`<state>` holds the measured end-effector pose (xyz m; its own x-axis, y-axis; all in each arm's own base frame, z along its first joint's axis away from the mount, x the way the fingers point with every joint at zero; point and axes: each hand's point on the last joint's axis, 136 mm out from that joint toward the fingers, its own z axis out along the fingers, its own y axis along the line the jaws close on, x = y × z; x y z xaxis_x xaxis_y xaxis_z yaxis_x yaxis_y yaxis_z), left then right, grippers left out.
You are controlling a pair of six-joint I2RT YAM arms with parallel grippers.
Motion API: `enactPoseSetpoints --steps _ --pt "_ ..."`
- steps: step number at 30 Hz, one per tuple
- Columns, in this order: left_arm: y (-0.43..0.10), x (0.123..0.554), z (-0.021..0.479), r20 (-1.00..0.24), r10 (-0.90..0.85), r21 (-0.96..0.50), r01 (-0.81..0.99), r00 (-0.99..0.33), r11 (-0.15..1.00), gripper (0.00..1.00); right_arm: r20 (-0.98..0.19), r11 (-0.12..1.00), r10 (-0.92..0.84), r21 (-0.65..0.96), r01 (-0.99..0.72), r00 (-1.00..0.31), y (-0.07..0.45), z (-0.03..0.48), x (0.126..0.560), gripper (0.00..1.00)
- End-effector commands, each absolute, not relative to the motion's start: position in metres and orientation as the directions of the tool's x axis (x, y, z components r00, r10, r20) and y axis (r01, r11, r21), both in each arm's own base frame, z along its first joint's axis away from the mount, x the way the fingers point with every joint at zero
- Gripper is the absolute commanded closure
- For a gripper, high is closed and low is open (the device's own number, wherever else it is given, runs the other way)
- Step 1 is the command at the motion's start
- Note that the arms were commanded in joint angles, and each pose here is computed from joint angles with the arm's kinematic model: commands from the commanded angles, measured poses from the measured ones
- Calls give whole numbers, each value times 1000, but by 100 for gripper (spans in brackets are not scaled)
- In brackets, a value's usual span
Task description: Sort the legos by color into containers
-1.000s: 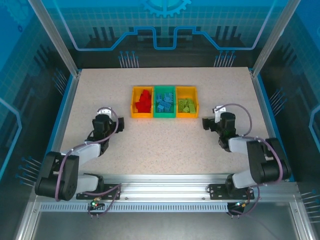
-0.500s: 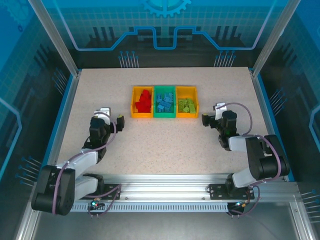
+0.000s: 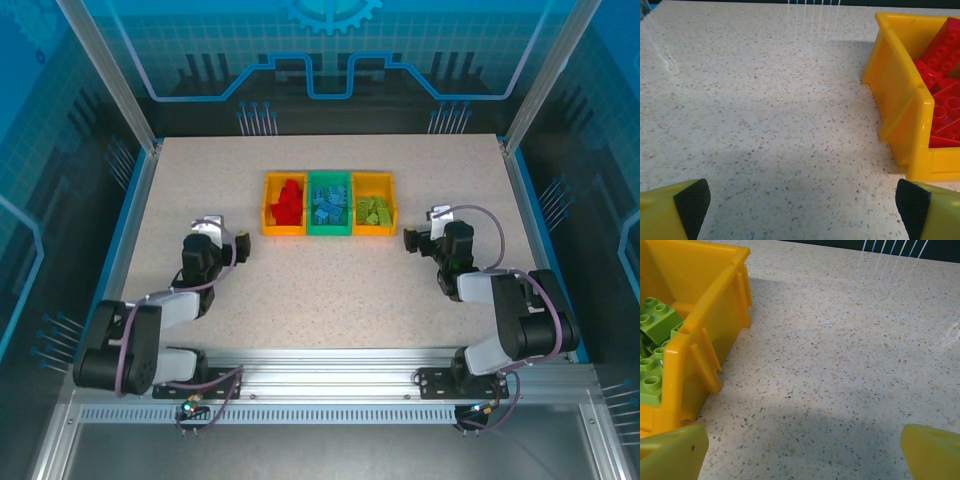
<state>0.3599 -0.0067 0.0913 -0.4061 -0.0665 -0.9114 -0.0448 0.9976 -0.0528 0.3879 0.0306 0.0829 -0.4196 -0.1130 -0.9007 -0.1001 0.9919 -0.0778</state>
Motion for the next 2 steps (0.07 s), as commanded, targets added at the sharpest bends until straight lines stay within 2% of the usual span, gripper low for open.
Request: enactPoseSetpoints --steps 1,2 --pt "-11 383 119 -948 -61 -63 -4 -312 998 1 -920 995 -92 -71 -70 -381 24 94 396 0" --pt "-11 384 117 -950 -58 -61 -2 -308 998 1 -920 995 -92 -70 -69 -381 24 94 397 0"
